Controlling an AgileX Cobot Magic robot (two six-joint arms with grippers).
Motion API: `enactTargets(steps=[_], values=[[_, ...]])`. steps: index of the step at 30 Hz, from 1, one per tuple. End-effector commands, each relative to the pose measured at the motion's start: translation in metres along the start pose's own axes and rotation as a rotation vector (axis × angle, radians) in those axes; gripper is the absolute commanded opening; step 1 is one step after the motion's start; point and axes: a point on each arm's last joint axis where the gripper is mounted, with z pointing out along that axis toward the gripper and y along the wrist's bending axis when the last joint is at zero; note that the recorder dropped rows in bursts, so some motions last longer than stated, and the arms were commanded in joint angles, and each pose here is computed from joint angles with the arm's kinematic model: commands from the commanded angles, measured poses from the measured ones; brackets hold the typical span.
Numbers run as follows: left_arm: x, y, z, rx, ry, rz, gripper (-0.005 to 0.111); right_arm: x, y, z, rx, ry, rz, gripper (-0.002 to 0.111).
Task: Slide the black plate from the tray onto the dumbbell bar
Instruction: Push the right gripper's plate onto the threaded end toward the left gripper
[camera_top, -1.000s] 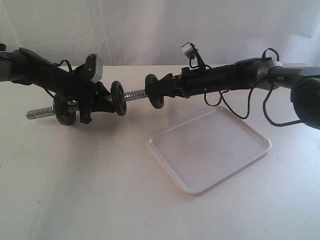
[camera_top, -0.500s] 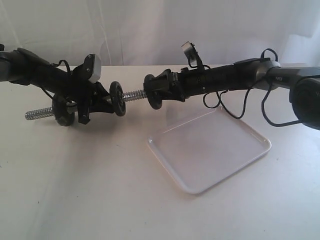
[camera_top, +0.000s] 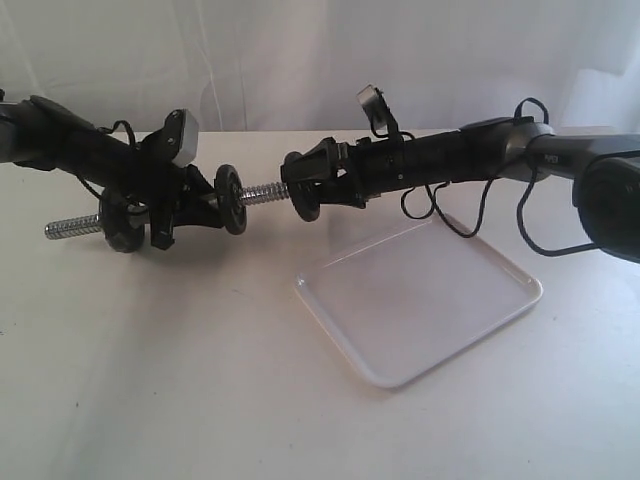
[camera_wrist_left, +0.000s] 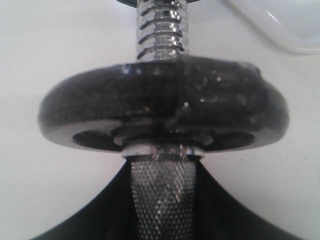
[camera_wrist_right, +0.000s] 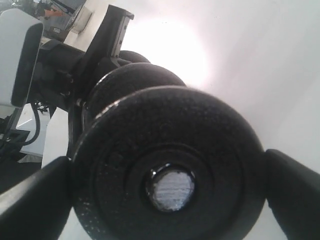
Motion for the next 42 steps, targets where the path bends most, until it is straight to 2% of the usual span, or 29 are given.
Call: enactTargets(steps=[1, 12, 20, 25, 28, 30, 32, 38, 42], values=[[-0.0902, 0.015, -0.0406, -0.137, -0.461, -0.071, 0.0, -0.0062, 0.0288, 0.0207, -0.135, -0.047, 0.0, 0.0], [-0.0897, 0.0141, -0.0402, -0.126, -0.454, -0.075, 0.0, -0.0127, 0.0318, 0.0197, -0.164, -0.126, -0.091, 0.0], [-0.0838, 0.0131, -0.0375, -0.119, -0.381, -0.057, 0.001, -0.0124, 0.0317, 0.0197, -0.162, -0.124, -0.098, 0.0], [-0.0809, 0.011, -0.0352, -0.1, -0.339, -0.046, 0.018, -0.0124, 0.0317, 0.0197, -0.162, -0.124, -0.098, 0.0], [-0.0809, 0.011, -0.0352, -0.1, -0.339, -0.046, 0.022, -0.0124, 0.0317, 0.0197, -0.163, -0.124, -0.096, 0.0], [-0.0811, 0.0114, -0.0353, -0.104, -0.341, -0.048, 0.016, -0.0123, 0.0317, 0.0198, -0.162, -0.122, -0.097, 0.0], [-0.0812, 0.0112, -0.0353, -0.102, -0.342, -0.045, 0.0, -0.0111, 0.0325, 0.0216, -0.162, -0.112, -0.099, 0.0], [-0.0834, 0.0121, -0.0363, -0.114, -0.368, -0.04, 0.0, -0.0091, 0.0355, 0.027, -0.168, -0.098, -0.096, 0.002], [-0.0845, 0.0128, -0.0368, -0.12, -0.381, -0.043, 0.0, -0.0085, 0.0366, 0.0288, -0.17, -0.095, -0.101, 0.015]])
